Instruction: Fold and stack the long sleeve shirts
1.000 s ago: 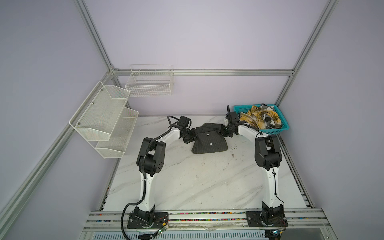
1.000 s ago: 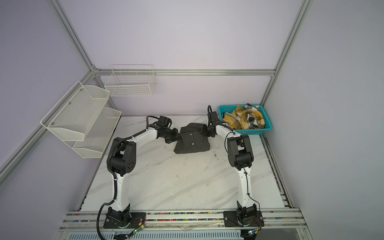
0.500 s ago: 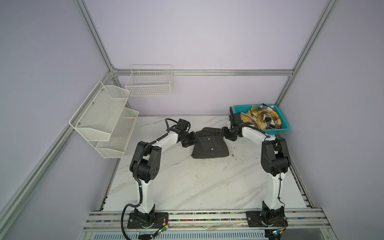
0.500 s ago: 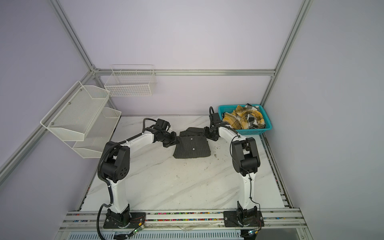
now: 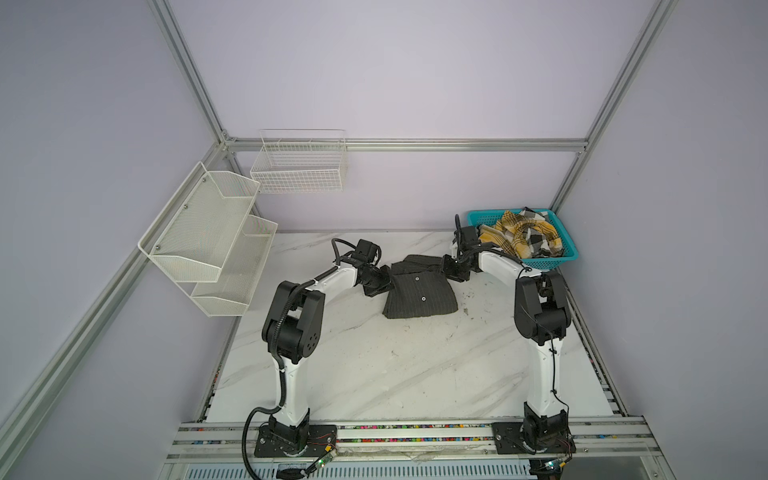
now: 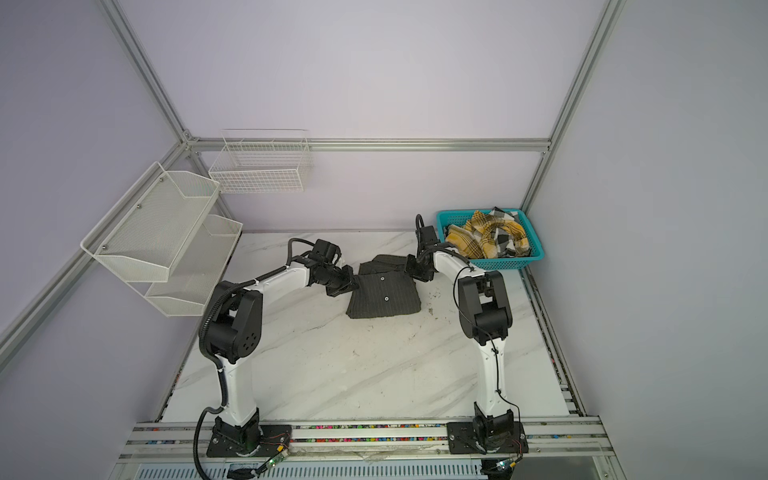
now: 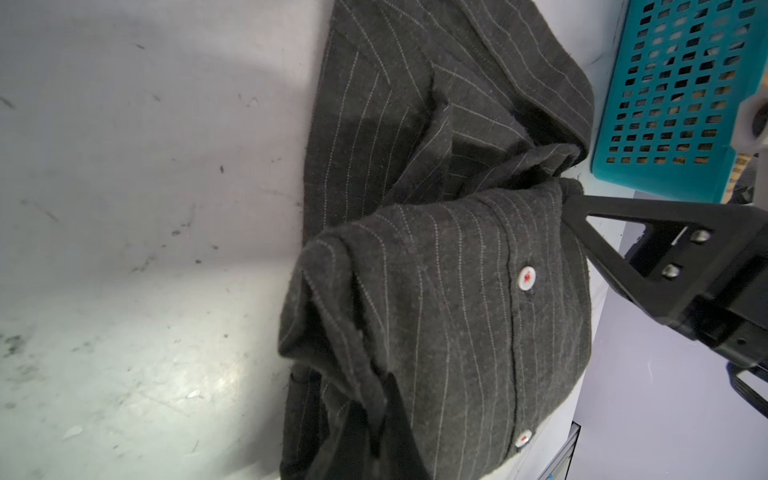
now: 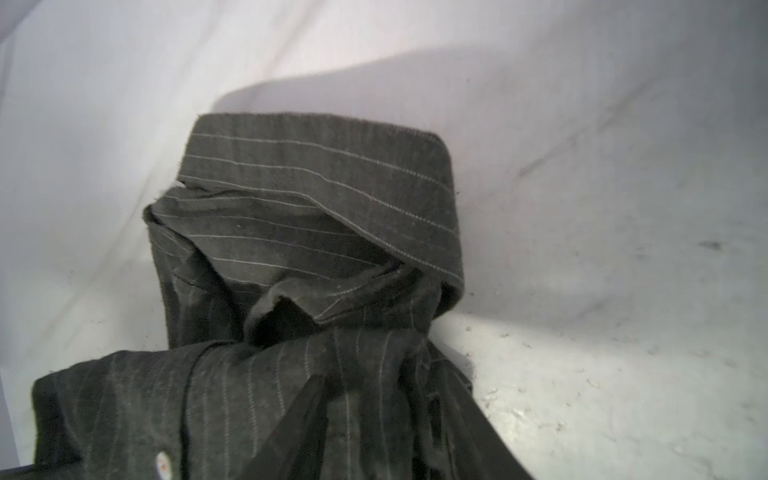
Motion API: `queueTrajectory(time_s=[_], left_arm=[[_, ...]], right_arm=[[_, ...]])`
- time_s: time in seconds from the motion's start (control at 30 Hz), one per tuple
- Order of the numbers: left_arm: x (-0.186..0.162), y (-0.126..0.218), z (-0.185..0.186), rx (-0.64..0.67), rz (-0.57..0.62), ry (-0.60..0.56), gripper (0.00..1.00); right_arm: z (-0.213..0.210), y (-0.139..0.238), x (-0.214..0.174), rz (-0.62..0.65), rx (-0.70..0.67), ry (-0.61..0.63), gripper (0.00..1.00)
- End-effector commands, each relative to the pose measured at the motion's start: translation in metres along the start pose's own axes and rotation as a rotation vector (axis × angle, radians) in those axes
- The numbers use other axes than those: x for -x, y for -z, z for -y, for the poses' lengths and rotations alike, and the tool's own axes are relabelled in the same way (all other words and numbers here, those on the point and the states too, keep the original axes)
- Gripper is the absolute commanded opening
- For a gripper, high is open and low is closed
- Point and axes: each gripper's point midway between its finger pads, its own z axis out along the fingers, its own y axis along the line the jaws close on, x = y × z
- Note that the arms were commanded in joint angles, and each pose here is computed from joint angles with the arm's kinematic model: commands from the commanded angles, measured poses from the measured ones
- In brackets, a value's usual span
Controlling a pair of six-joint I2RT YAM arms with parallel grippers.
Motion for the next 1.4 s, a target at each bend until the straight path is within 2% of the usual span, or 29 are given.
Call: queueTrajectory(time_s=[0.0,0.07,0.1,0.17,0.23,0.3,0.4,0.57,0.7,0.77,1.0,1.1,1.13,1.17,1.23,1.27,1.33,1.37], left_arm=[[0.015,0.008,0.018,-0.038,0.035,-0.025,0.00],[0.015,0.009,0.018,-0.036,0.037,-0.026,0.00],[0.016,0.009,0.019,-0.036,0.037,-0.027,0.00],[0.016,0.010,0.019,-0.037,0.039,-0.028,0.00],[0.016,0.009,0.019,-0.038,0.036,-0.030,0.00],[0.016,0.009,0.019,-0.037,0.035,-0.031,0.00],[0.016,0.009,0.019,-0.035,0.034,-0.031,0.00],[0.017,0.011,0.020,-0.034,0.037,-0.035,0.00],[0.018,0.012,0.021,-0.034,0.037,-0.038,0.00],[0.019,0.013,0.022,-0.036,0.041,-0.038,0.00],[0.025,0.037,0.045,-0.078,0.089,-0.068,0.00],[0.029,0.042,0.052,-0.090,0.102,-0.077,0.00],[0.029,0.041,0.052,-0.093,0.099,-0.076,0.00],[0.029,0.039,0.051,-0.094,0.094,-0.072,0.00],[0.026,0.035,0.048,-0.089,0.081,-0.063,0.00],[0.024,0.032,0.047,-0.085,0.073,-0.061,0.00],[0.021,0.029,0.044,-0.080,0.066,-0.059,0.00],[0.021,0.029,0.043,-0.079,0.065,-0.059,0.00]], right_arm=[[-0.006,-0.002,-0.002,-0.025,0.018,0.010,0.36],[-0.008,0.001,-0.001,-0.018,0.020,0.010,0.26],[-0.009,0.003,0.000,-0.010,0.021,0.010,0.26],[-0.012,0.009,0.002,0.003,0.026,0.014,0.31],[-0.010,0.013,0.002,0.007,0.010,0.020,0.43],[-0.008,0.014,0.002,0.009,-0.005,0.024,0.45],[-0.008,0.015,0.002,0.010,-0.004,0.024,0.31],[-0.008,0.016,0.000,0.014,-0.013,0.031,0.15],[-0.009,0.018,0.002,0.020,-0.026,0.042,0.14],[-0.010,0.021,0.005,0.033,-0.030,0.048,0.00],[-0.030,0.067,0.013,0.136,0.021,0.084,0.00],[-0.028,0.069,0.007,0.137,0.027,0.047,0.00],[-0.026,0.066,0.005,0.130,0.022,0.045,0.13],[-0.024,0.061,0.002,0.120,0.022,0.046,0.20],[-0.022,0.054,-0.002,0.103,0.026,0.054,0.25],[-0.021,0.052,-0.003,0.097,0.025,0.052,0.25],[-0.019,0.050,-0.004,0.100,0.022,0.043,0.13],[-0.019,0.050,-0.003,0.102,0.021,0.041,0.12]])
